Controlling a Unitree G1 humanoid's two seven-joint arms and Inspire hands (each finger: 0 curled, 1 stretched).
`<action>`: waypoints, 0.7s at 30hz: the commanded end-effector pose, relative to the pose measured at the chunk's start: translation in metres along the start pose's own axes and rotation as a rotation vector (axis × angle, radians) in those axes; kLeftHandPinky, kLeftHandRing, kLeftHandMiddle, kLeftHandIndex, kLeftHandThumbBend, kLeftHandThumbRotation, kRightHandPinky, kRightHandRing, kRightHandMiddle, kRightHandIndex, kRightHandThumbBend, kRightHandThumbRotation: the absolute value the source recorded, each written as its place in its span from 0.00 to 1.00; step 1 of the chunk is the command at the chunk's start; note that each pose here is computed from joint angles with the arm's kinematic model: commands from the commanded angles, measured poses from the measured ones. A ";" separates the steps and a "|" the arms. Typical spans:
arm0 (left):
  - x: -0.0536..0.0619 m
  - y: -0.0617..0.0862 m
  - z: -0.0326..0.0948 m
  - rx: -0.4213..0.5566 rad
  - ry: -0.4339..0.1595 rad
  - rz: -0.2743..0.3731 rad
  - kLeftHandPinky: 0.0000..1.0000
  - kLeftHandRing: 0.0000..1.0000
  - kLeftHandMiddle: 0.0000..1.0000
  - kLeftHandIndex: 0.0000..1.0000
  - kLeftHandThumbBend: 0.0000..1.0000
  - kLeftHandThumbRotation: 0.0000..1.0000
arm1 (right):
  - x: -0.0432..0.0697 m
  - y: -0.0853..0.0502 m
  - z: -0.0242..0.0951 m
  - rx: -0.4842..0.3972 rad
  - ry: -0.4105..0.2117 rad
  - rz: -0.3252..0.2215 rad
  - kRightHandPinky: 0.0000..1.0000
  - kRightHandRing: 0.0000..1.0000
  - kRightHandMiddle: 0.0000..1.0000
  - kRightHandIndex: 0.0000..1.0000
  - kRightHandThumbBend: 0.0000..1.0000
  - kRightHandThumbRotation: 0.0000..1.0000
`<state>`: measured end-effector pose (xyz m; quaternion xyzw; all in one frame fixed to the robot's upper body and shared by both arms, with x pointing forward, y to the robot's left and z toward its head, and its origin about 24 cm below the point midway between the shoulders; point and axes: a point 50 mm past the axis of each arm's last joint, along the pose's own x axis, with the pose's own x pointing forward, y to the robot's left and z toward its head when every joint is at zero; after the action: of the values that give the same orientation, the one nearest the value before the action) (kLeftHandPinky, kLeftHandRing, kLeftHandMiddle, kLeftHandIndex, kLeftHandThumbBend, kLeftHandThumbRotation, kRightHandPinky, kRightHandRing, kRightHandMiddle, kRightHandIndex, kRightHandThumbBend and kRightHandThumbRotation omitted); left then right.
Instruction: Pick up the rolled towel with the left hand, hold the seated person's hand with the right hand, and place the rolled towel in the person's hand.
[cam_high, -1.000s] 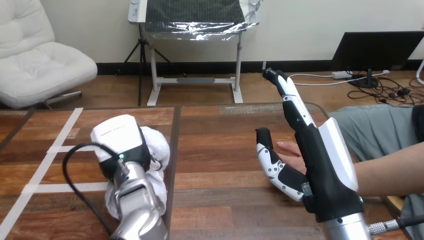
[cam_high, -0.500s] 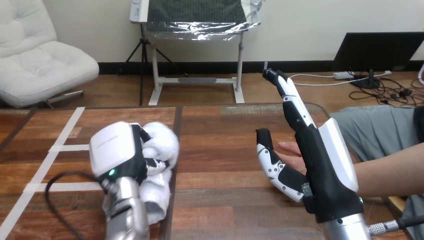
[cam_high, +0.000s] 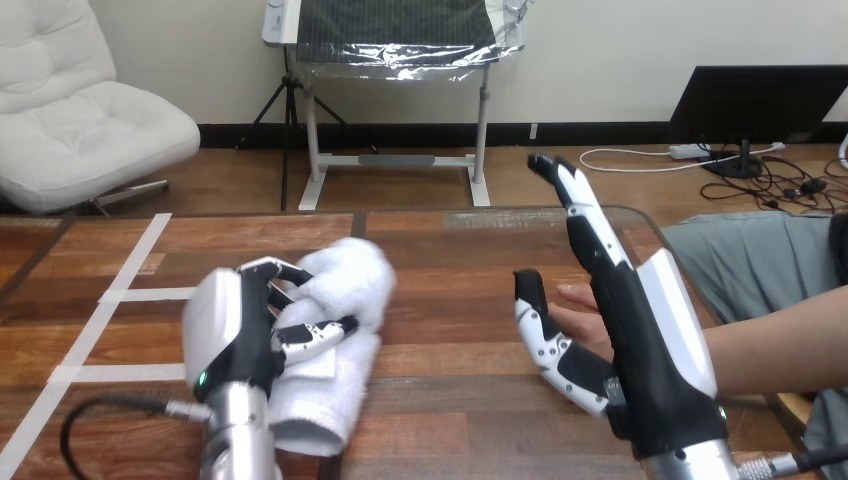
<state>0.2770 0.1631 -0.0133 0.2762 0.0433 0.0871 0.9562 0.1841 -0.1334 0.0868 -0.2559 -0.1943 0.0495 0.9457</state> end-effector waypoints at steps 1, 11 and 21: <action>0.000 -0.007 0.025 -0.586 -0.105 -0.050 0.29 0.35 0.44 0.50 0.71 0.04 | 0.014 -0.010 0.013 -0.002 -0.092 -0.045 1.00 1.00 1.00 0.96 0.00 0.00; -0.004 -0.013 0.031 -1.079 -0.057 -0.177 0.27 0.34 0.42 0.49 0.79 0.04 | 0.015 -0.010 0.013 -0.008 -0.095 -0.043 1.00 1.00 1.00 0.97 0.00 0.00; -0.007 -0.016 0.035 -1.319 -0.094 -0.292 0.27 0.34 0.42 0.49 0.73 0.01 | 0.015 -0.011 0.013 -0.011 -0.096 -0.047 1.00 1.00 1.00 0.97 0.00 0.00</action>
<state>0.2534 0.1420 -0.0398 -0.1361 0.1201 0.0055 0.9834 0.1816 -0.1345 0.0837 -0.2564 -0.1850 0.0490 0.9474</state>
